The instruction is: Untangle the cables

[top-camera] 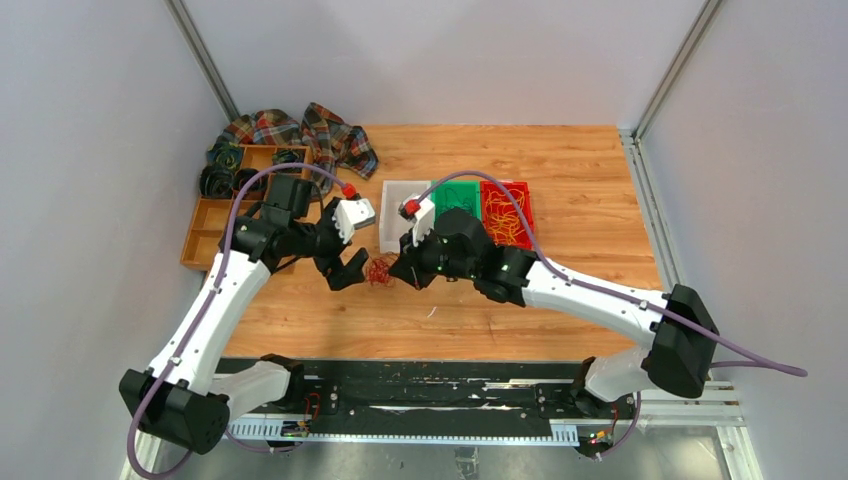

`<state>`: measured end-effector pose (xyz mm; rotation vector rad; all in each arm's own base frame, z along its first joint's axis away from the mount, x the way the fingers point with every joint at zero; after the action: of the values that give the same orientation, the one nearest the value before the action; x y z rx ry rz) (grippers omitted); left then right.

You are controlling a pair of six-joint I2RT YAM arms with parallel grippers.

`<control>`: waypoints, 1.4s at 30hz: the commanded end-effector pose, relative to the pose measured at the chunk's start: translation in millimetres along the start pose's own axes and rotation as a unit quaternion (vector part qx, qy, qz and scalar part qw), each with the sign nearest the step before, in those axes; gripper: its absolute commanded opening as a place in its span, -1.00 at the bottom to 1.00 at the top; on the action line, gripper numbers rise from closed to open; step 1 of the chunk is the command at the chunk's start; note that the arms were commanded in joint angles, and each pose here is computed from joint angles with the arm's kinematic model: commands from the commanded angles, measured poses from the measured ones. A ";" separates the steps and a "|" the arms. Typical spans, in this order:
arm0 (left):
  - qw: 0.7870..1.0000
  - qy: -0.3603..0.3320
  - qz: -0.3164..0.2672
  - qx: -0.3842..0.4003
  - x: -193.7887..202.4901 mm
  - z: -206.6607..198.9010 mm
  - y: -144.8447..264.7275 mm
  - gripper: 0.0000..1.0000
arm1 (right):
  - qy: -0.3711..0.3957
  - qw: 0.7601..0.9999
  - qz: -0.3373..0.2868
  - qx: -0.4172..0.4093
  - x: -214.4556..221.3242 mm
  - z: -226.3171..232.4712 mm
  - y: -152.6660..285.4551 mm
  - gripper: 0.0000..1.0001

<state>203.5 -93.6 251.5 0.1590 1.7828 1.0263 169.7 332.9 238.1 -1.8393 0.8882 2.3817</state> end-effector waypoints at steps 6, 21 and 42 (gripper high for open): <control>0.998 -0.023 -0.057 0.033 -13.3 -16.7 16.4 0.88 | -0.079 0.986 -0.127 -0.068 -58.1 8.1 15.4 -0.99; 0.995 -0.044 -0.073 0.056 -18.9 -20.8 18.0 0.06 | -0.111 0.981 -0.137 -0.083 -58.4 7.6 22.9 -0.99; 0.989 -0.075 -0.091 0.093 -11.0 -43.7 33.5 0.32 | -0.140 0.977 -0.140 -0.074 -51.3 -0.2 31.9 -0.99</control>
<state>176.6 -103.8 294.3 0.1005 1.7249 0.7729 175.0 324.4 276.3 -1.4819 0.5084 2.5182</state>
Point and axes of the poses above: each gripper's point midway between its finger pads, its own y axis back along the fingers, its own z axis along the line the jaws close on, x = y × z, the point moved 7 cm from there along y, back along the fingers, and after that the axes turned 10 degrees about y, right-handed, at the moved point
